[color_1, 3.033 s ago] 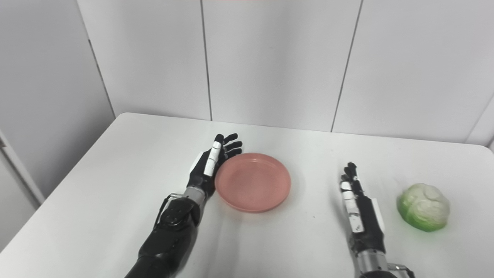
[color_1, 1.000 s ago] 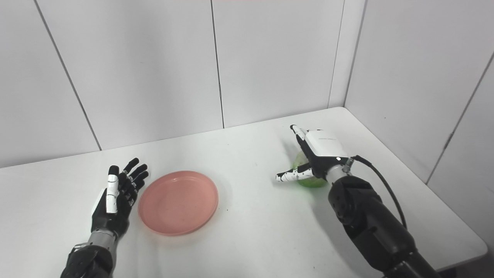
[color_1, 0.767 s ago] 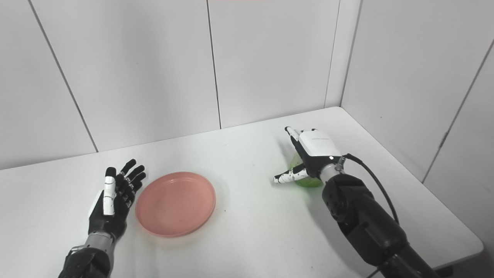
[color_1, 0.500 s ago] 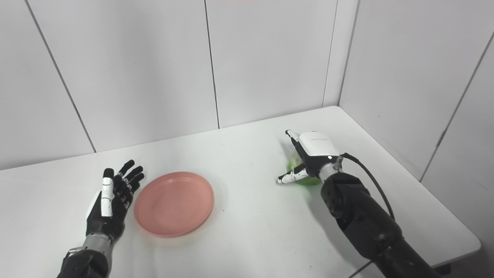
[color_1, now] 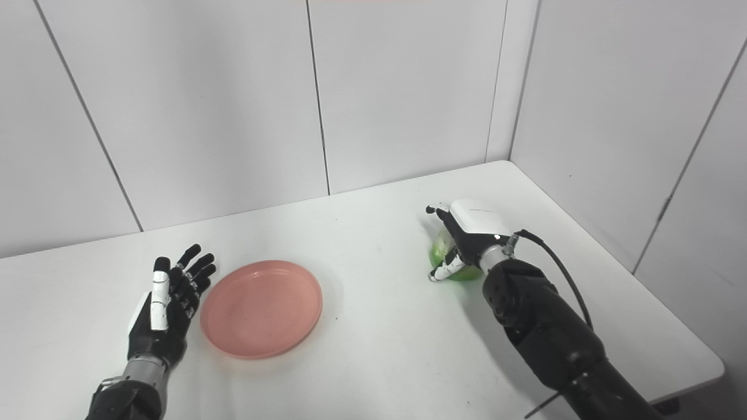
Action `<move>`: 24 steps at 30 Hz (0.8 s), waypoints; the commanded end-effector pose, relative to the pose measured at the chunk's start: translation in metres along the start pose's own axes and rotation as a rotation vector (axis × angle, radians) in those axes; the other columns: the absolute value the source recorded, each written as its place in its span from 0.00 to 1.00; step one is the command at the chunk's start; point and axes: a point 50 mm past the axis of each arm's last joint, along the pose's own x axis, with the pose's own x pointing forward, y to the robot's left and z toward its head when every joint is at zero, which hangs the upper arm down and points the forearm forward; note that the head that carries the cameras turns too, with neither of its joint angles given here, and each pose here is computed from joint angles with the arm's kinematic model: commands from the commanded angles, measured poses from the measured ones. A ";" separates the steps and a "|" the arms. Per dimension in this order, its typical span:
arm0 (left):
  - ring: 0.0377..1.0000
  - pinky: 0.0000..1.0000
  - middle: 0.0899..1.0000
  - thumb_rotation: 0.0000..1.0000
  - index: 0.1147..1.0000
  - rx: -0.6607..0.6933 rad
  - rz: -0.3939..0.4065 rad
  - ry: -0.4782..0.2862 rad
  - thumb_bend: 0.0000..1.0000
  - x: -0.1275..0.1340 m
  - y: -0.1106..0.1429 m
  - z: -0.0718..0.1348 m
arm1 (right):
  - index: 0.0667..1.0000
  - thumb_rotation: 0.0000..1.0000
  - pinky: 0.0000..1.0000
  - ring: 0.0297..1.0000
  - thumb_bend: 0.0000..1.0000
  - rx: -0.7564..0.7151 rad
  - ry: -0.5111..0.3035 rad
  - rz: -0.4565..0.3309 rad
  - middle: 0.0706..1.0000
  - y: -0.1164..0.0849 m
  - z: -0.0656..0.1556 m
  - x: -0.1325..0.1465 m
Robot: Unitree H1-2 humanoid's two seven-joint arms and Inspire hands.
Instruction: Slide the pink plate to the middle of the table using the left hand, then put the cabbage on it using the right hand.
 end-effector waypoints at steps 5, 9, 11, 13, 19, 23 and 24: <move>0.90 0.98 0.86 1.00 0.86 -0.005 -0.003 0.027 0.75 -0.007 0.002 -0.010 | 0.83 0.07 0.70 0.84 0.84 0.035 0.006 -0.079 0.89 -0.030 -0.003 0.002; 0.90 0.98 0.86 1.00 0.86 -0.007 -0.005 0.027 0.75 -0.007 0.002 -0.010 | 0.80 0.00 0.55 0.73 0.79 0.106 0.010 -0.072 0.88 -0.023 -0.005 0.000; 0.90 0.99 0.86 1.00 0.86 -0.006 -0.004 0.026 0.76 -0.007 0.002 -0.010 | 0.78 0.00 0.55 0.71 0.79 0.115 0.014 -0.076 0.85 -0.020 -0.006 0.001; 0.90 0.98 0.86 1.00 0.86 -0.006 -0.001 0.024 0.75 -0.007 0.001 -0.010 | 0.70 0.00 0.53 0.64 0.75 0.130 0.010 -0.085 0.76 -0.016 -0.006 0.003; 0.89 0.97 0.86 1.00 0.85 -0.010 -0.001 0.027 0.74 -0.007 0.000 -0.009 | 0.48 0.00 0.37 0.41 0.52 0.183 -0.021 -0.147 0.47 -0.009 0.000 0.004; 0.90 0.98 0.86 1.00 0.86 -0.014 0.000 0.026 0.74 -0.007 -0.001 -0.009 | 0.45 0.00 0.33 0.41 0.51 0.190 -0.040 -0.191 0.48 -0.005 0.005 0.005; 0.90 0.98 0.86 1.00 0.86 -0.013 -0.001 0.027 0.74 -0.007 -0.001 -0.009 | 0.46 0.00 0.32 0.40 0.51 0.193 -0.047 -0.204 0.47 -0.005 0.007 0.005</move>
